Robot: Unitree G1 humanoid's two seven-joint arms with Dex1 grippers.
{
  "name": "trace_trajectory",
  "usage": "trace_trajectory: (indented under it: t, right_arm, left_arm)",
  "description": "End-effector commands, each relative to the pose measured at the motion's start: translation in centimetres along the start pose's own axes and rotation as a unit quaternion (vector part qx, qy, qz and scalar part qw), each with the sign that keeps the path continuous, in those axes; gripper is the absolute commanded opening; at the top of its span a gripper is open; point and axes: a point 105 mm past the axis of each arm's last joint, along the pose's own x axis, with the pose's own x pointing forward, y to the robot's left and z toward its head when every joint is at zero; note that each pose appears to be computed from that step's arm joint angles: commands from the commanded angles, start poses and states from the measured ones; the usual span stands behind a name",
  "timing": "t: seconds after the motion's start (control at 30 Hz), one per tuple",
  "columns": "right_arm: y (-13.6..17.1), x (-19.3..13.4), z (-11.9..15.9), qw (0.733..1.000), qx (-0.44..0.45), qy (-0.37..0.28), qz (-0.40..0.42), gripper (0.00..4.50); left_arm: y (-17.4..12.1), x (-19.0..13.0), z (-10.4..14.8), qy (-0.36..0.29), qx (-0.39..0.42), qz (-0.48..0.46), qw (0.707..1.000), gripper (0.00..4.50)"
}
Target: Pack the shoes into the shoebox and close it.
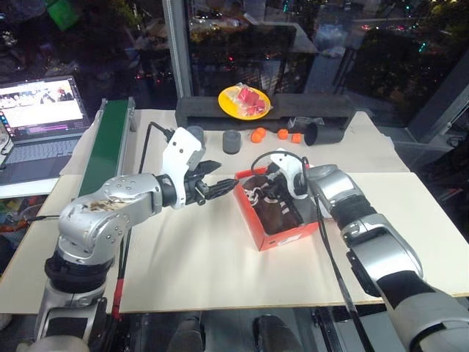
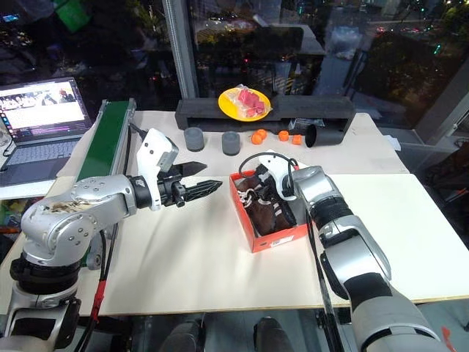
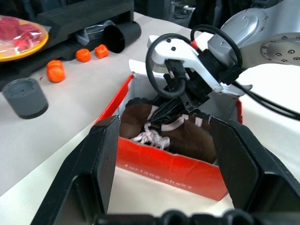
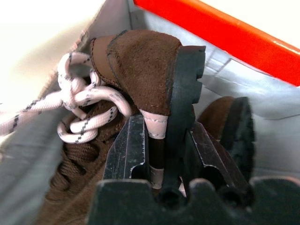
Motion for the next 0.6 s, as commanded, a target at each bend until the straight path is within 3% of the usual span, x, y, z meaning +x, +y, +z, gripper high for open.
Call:
trace_trajectory:
  t: [0.03, 0.17, 0.3, 0.37, 0.6]
  right_arm:
    - [-1.3, -0.6, -7.8, 0.990, -0.012, 0.137, -0.025, 0.54]
    - [-1.0, -0.6, -6.5, 0.993, 0.002, 0.115, -0.009, 0.54]
    - [0.5, -0.2, -3.1, 0.994, 0.091, 0.044, 0.028, 0.54]
    - [1.1, -0.3, -2.0, 0.992, 0.118, 0.024, 0.042, 1.51]
    - [1.5, -1.2, -0.6, 0.989, 0.144, -0.010, 0.030, 3.70]
  left_arm:
    - [-0.5, 0.1, 0.7, -0.017, 0.022, 0.004, 1.000, 3.23]
    - [-0.4, 0.2, 0.6, -0.021, 0.016, 0.009, 1.000, 3.23]
    - [-0.4, 0.6, 0.7, -0.025, 0.015, 0.010, 1.000, 3.23]
    - [-0.4, 0.7, 0.8, -0.027, 0.014, 0.009, 0.999, 3.23]
    - [0.2, 1.2, 1.1, -0.028, 0.020, 0.009, 0.999, 3.23]
